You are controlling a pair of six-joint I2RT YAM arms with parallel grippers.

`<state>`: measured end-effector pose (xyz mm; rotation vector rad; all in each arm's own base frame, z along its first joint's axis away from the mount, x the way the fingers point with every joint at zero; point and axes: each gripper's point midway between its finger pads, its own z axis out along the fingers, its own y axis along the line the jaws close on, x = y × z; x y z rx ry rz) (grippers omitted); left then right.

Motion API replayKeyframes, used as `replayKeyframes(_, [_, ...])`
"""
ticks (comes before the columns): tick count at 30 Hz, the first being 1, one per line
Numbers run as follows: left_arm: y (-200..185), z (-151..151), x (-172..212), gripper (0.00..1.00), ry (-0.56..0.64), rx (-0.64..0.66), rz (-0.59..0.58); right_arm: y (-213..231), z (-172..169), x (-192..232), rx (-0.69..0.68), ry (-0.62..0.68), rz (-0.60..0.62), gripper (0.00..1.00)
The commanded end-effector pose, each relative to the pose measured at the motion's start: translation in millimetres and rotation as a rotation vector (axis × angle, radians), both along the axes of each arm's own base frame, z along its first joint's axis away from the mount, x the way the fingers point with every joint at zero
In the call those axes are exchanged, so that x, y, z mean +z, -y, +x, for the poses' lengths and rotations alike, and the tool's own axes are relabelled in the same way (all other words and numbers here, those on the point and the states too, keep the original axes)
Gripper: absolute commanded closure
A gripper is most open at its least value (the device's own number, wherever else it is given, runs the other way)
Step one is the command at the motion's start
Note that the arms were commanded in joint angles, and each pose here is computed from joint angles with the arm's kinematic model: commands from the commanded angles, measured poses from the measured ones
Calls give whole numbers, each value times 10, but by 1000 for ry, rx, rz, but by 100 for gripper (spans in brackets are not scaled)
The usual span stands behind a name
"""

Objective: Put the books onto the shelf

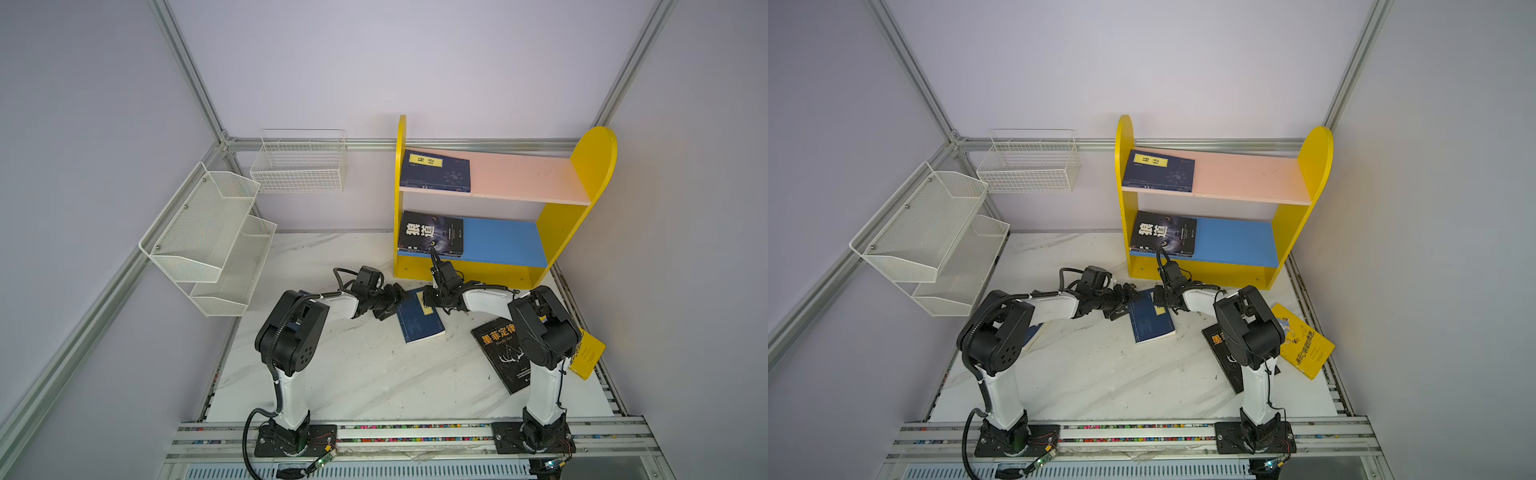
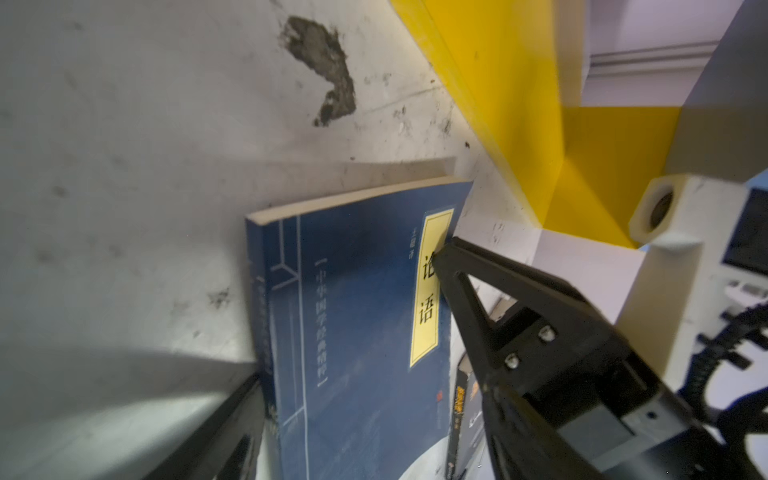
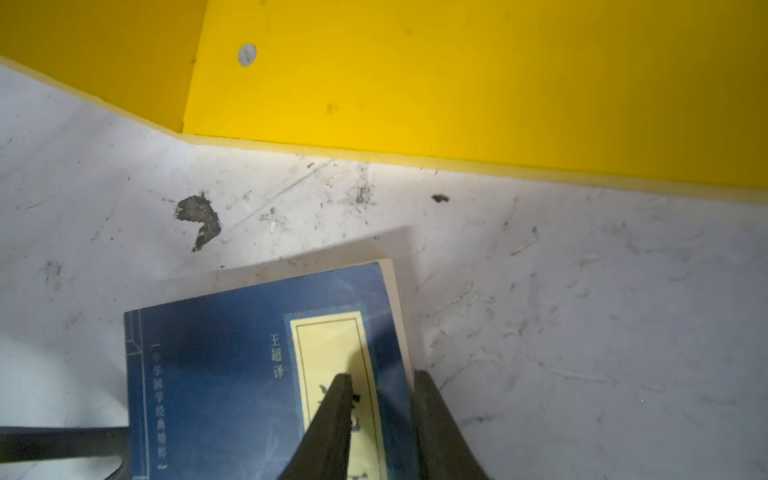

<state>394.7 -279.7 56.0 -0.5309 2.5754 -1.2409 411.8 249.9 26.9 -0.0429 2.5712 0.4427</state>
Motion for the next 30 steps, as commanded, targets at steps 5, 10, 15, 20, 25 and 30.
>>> replayKeyframes(5, [235,281,647,27,229,35,-227,-119,-627,-680,181,-238,-28,72])
replayKeyframes(10, [267,331,979,40,307,43,-306,-236,-542,-599,217,-220,6,72])
replayKeyframes(15, [137,282,688,58,222,101,-200,-303,-486,-396,227,-198,77,72])
replayKeyframes(20, [82,239,547,73,172,118,-150,-343,-413,-169,226,-168,145,72])
replayKeyframes(25, [42,196,668,87,186,78,-60,-337,-329,147,199,-129,221,69])
replayKeyframes(30, [79,59,1360,92,320,-137,52,-116,-49,1001,107,16,336,60])
